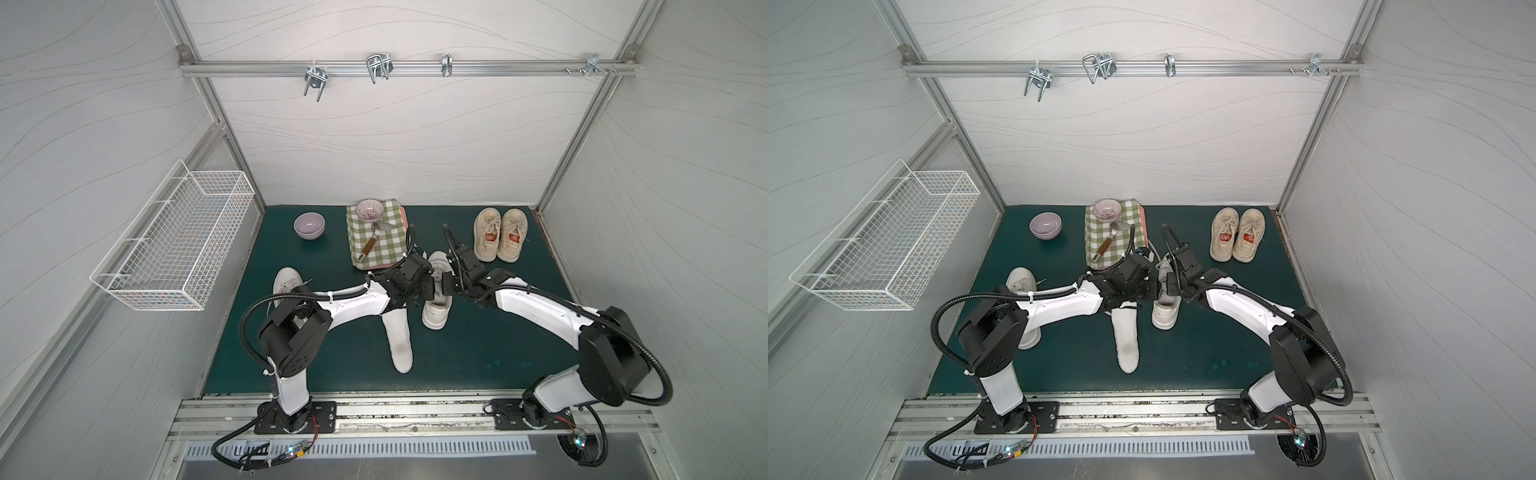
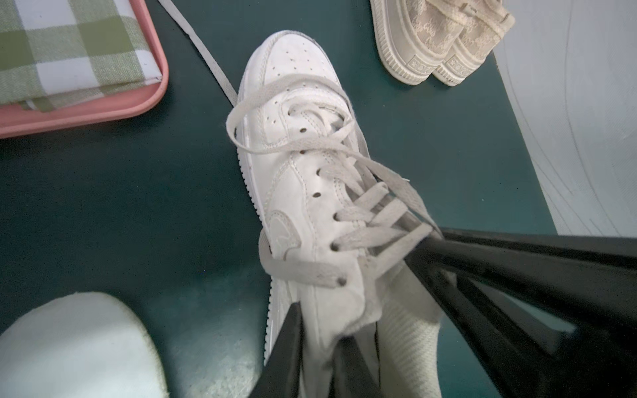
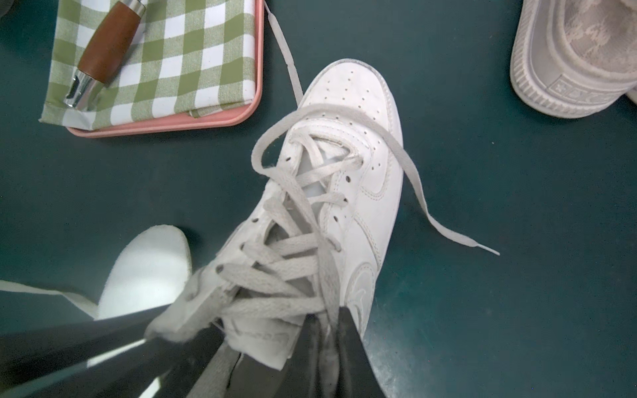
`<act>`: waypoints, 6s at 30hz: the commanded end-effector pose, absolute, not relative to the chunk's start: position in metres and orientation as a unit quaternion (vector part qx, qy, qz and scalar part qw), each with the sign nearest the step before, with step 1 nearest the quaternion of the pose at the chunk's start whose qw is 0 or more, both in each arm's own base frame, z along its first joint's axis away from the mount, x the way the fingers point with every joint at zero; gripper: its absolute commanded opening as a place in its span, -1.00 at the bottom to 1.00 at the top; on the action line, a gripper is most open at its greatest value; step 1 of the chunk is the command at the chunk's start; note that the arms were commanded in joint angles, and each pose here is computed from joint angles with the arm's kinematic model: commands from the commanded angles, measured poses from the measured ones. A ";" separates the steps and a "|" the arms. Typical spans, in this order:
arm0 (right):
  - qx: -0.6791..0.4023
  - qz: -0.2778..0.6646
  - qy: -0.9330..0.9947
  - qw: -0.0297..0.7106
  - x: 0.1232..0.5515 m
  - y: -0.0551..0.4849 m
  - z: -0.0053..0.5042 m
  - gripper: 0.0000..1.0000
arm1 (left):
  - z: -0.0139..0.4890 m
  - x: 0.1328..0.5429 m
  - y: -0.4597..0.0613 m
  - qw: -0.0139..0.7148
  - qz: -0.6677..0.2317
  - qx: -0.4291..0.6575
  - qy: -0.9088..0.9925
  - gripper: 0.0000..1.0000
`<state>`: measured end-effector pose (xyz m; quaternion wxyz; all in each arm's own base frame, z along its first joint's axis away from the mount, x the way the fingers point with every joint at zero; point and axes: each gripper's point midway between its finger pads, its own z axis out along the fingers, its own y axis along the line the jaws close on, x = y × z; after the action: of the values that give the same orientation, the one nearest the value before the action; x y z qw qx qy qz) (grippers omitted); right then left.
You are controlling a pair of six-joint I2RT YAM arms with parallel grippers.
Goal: Remove the insole from the shoe
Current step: Adjust the shoe at the center of the board.
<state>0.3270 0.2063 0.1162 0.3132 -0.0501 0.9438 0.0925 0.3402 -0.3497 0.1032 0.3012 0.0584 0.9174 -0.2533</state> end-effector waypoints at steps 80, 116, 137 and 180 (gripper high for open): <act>-0.075 0.061 0.942 0.321 0.323 0.195 0.120 -0.11 | 0.125 0.315 -0.369 0.297 -0.345 0.163 0.875 -0.06; -0.100 0.151 0.941 0.287 0.288 0.211 0.139 -0.35 | 0.114 0.367 -0.392 0.308 -0.282 0.144 0.897 -0.14; -0.054 0.197 0.958 0.200 0.308 0.224 0.084 -0.27 | 0.123 0.385 -0.402 0.324 -0.297 0.128 0.889 -0.40; 0.024 -0.061 0.984 0.168 0.336 0.170 -0.008 -0.76 | 0.155 0.351 -0.385 0.293 -0.416 0.040 0.860 -1.00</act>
<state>0.3623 0.2354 0.0522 0.2286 -0.0040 0.9718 0.0587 0.3737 -0.3572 0.0960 0.2933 0.0135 0.8936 -0.3396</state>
